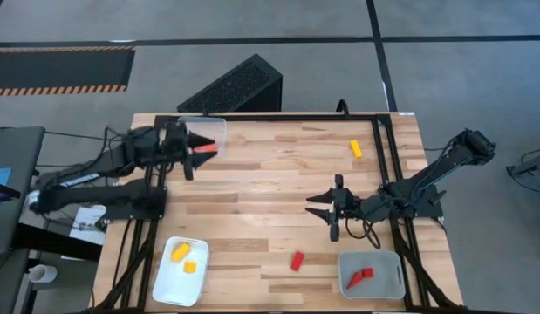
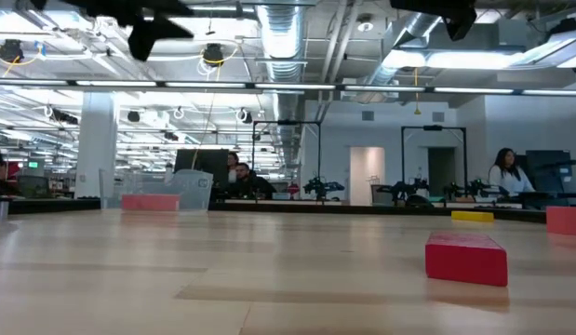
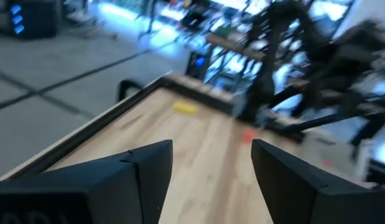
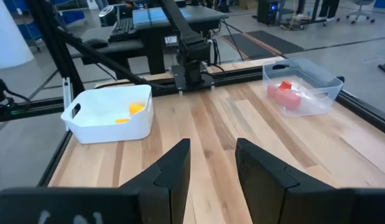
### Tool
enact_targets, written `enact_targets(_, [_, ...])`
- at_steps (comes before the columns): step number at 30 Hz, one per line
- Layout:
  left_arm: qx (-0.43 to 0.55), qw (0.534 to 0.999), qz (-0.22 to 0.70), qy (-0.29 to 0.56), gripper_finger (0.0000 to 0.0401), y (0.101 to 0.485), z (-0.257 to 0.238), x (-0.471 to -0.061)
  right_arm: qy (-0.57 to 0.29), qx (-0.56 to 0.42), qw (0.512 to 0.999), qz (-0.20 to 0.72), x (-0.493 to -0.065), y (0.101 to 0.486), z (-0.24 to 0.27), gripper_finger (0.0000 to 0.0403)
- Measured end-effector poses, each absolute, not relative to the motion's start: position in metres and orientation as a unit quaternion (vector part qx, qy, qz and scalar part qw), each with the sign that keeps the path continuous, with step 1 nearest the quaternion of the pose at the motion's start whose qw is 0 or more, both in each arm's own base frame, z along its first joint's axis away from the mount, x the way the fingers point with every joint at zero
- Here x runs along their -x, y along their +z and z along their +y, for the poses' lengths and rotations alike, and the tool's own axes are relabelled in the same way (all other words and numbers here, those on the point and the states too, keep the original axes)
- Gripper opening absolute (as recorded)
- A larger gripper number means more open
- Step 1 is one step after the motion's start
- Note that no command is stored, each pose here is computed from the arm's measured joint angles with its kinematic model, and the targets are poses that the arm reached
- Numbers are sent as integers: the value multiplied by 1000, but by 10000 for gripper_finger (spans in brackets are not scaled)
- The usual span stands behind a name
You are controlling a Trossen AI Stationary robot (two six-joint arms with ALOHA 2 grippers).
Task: Sort & place blocks by color
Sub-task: Put the yellow block into the white bin
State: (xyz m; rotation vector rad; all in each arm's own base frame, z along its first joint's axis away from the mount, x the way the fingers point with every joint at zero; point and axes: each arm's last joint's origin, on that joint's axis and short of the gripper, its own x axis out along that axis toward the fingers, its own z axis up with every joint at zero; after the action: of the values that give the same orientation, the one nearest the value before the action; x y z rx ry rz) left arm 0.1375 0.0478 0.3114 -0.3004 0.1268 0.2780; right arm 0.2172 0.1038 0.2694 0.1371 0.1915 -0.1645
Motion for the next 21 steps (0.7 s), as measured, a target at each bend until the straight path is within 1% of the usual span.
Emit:
enact_targets(6, [129,985,38,105,190,312,11,-157,-80,-74,990,95,-217,269,105,152])
enact_targets(8, [125,988,28,90,188,303,-1,-165,-80,-77,989,95,-217,269,105,152])
enact_targets(11, [122,992,5,45,186,290,-17,-177,-81,-77,989,95,-217,269,105,152])
enact_targets(15, [130,991,-29,2,185,274,-34,-182,-81,-79,989,98,-217,269,105,152])
enact_targets(21, [142,989,-47,11,185,249,-44,-184,-96,-85,985,120,-216,263,101,152])
